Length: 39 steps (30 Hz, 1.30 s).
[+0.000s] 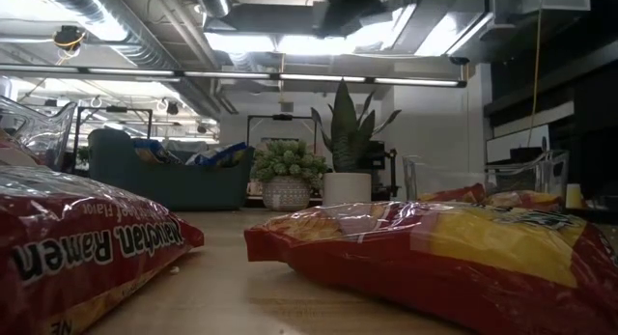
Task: Sort Maruchan noodles
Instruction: Put the red noodle pack into the top transparent bin
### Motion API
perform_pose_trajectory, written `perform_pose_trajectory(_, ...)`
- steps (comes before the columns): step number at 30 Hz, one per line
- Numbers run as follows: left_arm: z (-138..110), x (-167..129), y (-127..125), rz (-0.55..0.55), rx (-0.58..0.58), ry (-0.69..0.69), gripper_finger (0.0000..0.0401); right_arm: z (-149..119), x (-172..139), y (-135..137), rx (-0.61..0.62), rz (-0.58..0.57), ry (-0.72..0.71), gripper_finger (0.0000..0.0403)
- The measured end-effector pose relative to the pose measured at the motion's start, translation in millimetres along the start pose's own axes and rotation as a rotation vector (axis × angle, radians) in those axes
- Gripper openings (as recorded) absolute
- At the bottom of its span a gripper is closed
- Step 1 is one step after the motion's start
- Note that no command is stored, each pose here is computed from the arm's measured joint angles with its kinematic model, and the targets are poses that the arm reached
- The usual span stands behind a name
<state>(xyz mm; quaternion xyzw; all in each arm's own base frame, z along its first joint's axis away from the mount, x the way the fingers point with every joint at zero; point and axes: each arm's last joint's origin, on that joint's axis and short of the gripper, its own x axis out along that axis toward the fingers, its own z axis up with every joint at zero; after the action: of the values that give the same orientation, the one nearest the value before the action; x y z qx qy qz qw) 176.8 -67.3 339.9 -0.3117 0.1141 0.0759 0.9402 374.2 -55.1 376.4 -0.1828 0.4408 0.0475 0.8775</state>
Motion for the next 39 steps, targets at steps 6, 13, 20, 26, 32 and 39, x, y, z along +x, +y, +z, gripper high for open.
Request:
perform_pose_trajectory(6, -38.1, 41.6, -11.4, 0.038, 0.004, 0.153, 0.0172, -13.0, -60.6, 38.2, 0.191, 0.298, 0.026, 0.0145)
perform_pose_trajectory(13, -93.5, 110.6, -24.4, -0.025, 0.030, 0.224, 0.0172, -18.9, -90.1, 107.2, 0.238, 0.449, 0.164, 0.0145)
perform_pose_trajectory(20, -147.0, 168.3, -9.0, -0.107, 0.014, 0.346, 0.0172, -36.5, -92.2, 193.2, 0.216, 0.405, 0.190, 0.0145)
perform_pose_trajectory(26, -176.6, 189.7, 12.3, -0.053, 0.010, 0.436, 0.0172, -66.1, -64.6, 263.7, 0.218, 0.317, 0.132, 0.0145)
perform_pose_trajectory(32, -193.5, 196.7, 10.1, -0.065, 0.017, 0.459, 0.0172, -93.4, -26.8, 310.4, 0.200, 0.335, 0.006, 0.0145)
perform_pose_trajectory(39, -194.7, 219.2, -8.2, -0.081, 0.120, 0.474, 0.0172, -108.5, -4.3, 318.2, 0.245, 0.309, -0.081, 0.0145)
